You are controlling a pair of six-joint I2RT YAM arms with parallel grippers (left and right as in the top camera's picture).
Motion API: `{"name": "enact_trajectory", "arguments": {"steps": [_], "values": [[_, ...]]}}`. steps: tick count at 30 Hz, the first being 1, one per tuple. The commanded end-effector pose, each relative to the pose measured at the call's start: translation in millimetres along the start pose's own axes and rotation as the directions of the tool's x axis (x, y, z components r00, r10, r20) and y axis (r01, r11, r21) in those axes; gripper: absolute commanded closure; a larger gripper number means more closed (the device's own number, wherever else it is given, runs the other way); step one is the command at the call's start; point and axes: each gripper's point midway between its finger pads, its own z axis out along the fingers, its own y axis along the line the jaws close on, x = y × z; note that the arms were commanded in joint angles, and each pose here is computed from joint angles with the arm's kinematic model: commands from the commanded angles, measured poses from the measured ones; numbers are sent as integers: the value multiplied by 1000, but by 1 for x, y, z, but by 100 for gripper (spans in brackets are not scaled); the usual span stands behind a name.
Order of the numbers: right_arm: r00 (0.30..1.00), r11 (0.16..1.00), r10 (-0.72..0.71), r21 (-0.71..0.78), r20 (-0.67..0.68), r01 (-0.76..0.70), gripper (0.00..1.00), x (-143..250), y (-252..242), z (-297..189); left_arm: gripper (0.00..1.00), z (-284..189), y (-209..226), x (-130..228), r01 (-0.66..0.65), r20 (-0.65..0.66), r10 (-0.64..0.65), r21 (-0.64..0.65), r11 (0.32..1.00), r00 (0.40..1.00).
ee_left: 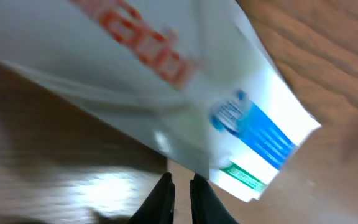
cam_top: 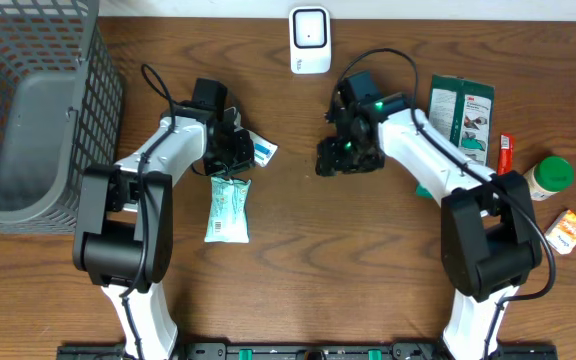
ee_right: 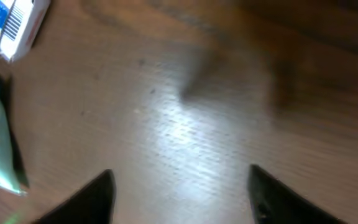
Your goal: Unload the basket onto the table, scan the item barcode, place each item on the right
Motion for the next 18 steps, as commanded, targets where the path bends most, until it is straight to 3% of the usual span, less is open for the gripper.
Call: {"name": "enact_trajectory", "arguments": {"steps": [1,5,9,12,16,18], "values": [[994,993,-112,-39,14,113,17,-3,5,-1,87,-38,21,-36,-19,191,55,-188,982,980],[965,961,-259,-89,50,263,8,-7,25,-1,83,-76,21,-54,36,306,28,-200,979,952],[931,935,-340,-55,136,350,7,-31,45,-14,83,-121,18,-68,69,413,1,-155,986,911],[870,892,-443,9,218,452,4,-54,69,-30,75,-138,25,-74,91,453,-17,-142,986,891],[738,797,-603,187,301,575,1,-81,98,-45,55,-137,43,-71,134,430,-53,-159,978,901],[671,749,-663,281,332,600,1,-94,112,-45,35,-136,49,-69,148,420,-65,-167,975,905]]}}
